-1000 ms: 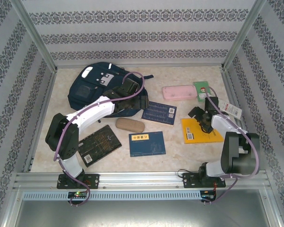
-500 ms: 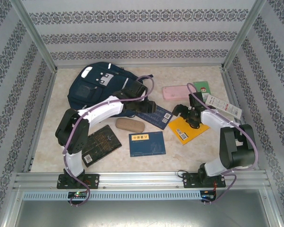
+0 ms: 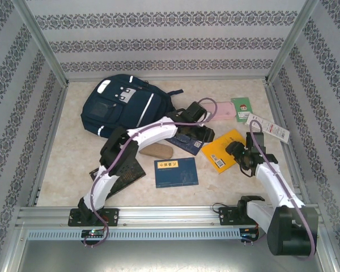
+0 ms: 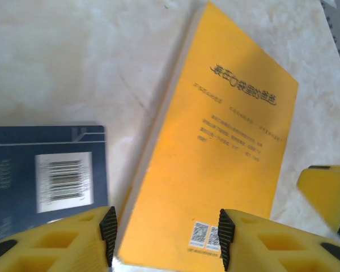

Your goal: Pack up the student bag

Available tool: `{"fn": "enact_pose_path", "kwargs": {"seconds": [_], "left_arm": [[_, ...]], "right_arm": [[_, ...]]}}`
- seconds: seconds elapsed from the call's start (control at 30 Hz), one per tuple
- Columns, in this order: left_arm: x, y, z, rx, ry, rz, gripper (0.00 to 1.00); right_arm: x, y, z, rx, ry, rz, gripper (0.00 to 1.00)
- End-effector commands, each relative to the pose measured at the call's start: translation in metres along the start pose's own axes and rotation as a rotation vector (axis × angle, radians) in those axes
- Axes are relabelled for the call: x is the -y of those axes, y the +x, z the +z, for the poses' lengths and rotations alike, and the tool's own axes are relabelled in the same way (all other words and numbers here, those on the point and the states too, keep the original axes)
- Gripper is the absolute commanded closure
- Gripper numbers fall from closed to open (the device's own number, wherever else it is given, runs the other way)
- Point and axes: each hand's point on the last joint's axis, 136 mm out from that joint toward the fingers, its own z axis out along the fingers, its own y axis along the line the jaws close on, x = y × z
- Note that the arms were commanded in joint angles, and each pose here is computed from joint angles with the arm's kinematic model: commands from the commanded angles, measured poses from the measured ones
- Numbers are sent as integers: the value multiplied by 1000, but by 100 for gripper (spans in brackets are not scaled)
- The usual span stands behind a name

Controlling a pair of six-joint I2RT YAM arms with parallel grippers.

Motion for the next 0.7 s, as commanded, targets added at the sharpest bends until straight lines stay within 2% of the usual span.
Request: {"fn": "enact_pose_path", "kwargs": {"seconds": [0.0,0.17,0.3,0.5,0.67], "left_arm": [[8,10,20,-77,18,54,49],[3,22,44,-152,20,52,50],[-3,36,50,-194,16,33,51],[-6,54,42,-214,13,-14,55],[0,66,34,-215,23,-31,57]], "right_arm": [[9,6,3,8,-12,70,35],[14,10,16,-26,-12,88,36],[2,3,26,-43,-45,68,37],[-31,-13,42,-122,-120,-12,45],[-44,-26,46,-135,-120,-62,42]]}}
